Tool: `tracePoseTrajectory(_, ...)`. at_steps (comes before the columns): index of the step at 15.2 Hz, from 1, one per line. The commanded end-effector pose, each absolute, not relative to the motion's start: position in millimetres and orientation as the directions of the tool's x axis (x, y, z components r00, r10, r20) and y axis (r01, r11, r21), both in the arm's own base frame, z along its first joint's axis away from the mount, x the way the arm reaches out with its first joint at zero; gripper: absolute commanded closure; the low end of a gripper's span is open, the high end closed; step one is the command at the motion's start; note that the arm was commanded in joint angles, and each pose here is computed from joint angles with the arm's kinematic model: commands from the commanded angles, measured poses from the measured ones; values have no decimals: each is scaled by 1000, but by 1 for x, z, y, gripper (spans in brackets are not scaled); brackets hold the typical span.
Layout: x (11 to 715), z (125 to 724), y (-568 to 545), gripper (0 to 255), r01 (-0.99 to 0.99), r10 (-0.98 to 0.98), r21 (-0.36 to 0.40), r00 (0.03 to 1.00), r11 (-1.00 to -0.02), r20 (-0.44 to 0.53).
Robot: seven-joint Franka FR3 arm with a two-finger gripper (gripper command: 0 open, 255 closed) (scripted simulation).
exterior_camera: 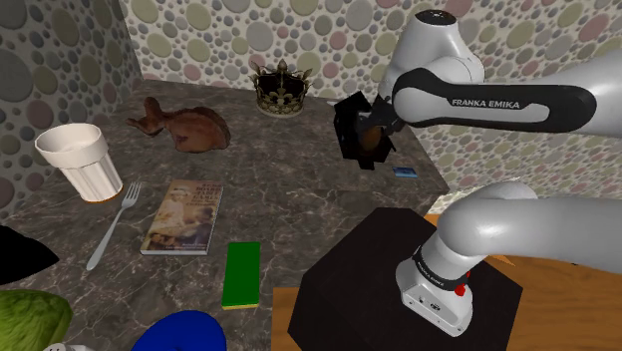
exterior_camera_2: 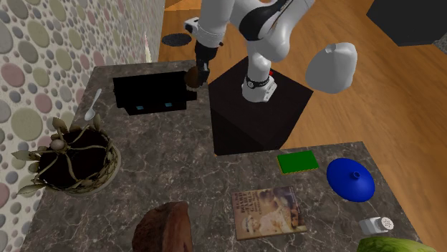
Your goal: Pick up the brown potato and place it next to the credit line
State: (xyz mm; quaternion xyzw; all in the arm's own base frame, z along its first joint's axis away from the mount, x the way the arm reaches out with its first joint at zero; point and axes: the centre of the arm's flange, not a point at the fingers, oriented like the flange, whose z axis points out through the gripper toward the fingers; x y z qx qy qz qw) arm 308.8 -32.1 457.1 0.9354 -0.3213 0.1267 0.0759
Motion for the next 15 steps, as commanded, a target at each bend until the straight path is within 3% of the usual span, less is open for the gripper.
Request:
tracePoseTrajectory(1, 300, 457, -56, 255, -618, -580, 61, 763, -784, 286)
tracePoseTrajectory(15, 235, 458, -229, 255, -618, -580, 61, 763, -784, 286)
